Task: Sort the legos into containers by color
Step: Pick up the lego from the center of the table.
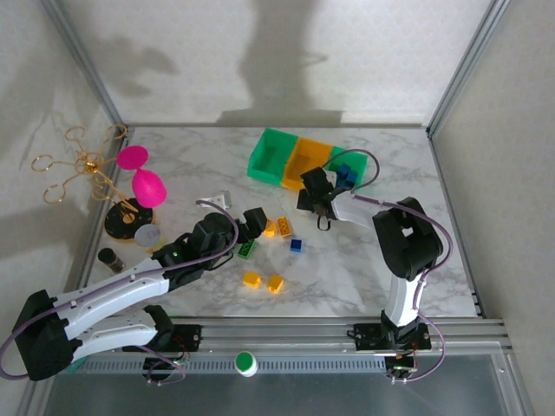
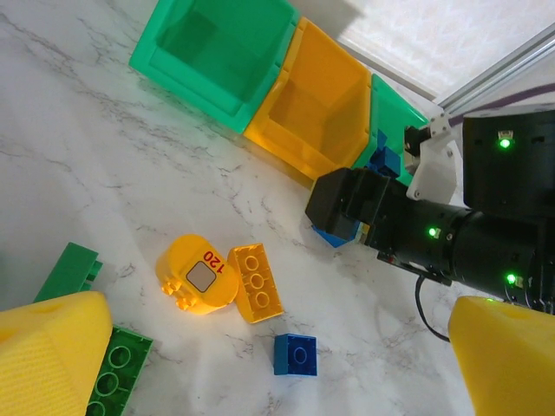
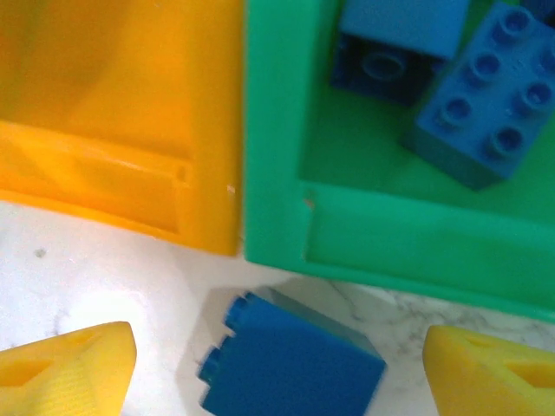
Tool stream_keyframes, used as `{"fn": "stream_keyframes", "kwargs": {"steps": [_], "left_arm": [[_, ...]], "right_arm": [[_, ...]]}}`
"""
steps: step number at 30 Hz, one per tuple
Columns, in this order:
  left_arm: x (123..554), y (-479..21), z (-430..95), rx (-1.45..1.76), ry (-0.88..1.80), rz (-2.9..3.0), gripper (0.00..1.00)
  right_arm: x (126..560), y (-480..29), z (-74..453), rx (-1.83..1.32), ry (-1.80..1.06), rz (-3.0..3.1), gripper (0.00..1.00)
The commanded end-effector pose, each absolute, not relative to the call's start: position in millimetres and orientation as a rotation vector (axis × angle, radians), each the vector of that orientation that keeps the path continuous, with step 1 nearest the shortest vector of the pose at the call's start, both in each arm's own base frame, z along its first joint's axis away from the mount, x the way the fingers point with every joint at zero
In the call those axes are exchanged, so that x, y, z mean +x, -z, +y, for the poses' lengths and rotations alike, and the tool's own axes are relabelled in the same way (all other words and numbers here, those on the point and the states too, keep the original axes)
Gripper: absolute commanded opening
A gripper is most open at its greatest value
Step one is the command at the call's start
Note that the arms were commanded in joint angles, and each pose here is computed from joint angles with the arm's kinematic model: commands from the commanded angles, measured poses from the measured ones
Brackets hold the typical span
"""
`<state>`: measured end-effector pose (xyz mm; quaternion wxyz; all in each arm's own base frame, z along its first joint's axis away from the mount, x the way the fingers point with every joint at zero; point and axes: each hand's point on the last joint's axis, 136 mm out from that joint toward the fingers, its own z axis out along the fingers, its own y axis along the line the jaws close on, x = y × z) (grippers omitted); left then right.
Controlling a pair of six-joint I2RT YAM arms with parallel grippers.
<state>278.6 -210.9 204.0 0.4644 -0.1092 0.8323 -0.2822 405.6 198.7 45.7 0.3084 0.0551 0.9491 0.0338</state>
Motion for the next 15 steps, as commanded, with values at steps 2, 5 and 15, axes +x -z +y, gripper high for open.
{"fn": "stream_keyframes", "kwargs": {"steps": [2,5,15], "left_arm": [[284,-208,-208,-0.275,0.663,2.029,1.0],[284,-209,-207,-0.274,0.661,2.026,1.0],[283,-209,-206,-0.275,0.663,2.024,1.0]], "right_arm": [[416,-51,220,0.054,-0.128,2.485,0.86],[411,-52,236,0.024,-0.154,2.495,0.86],[388,-70,246,0.036,-0.136,2.504,0.81]]}}
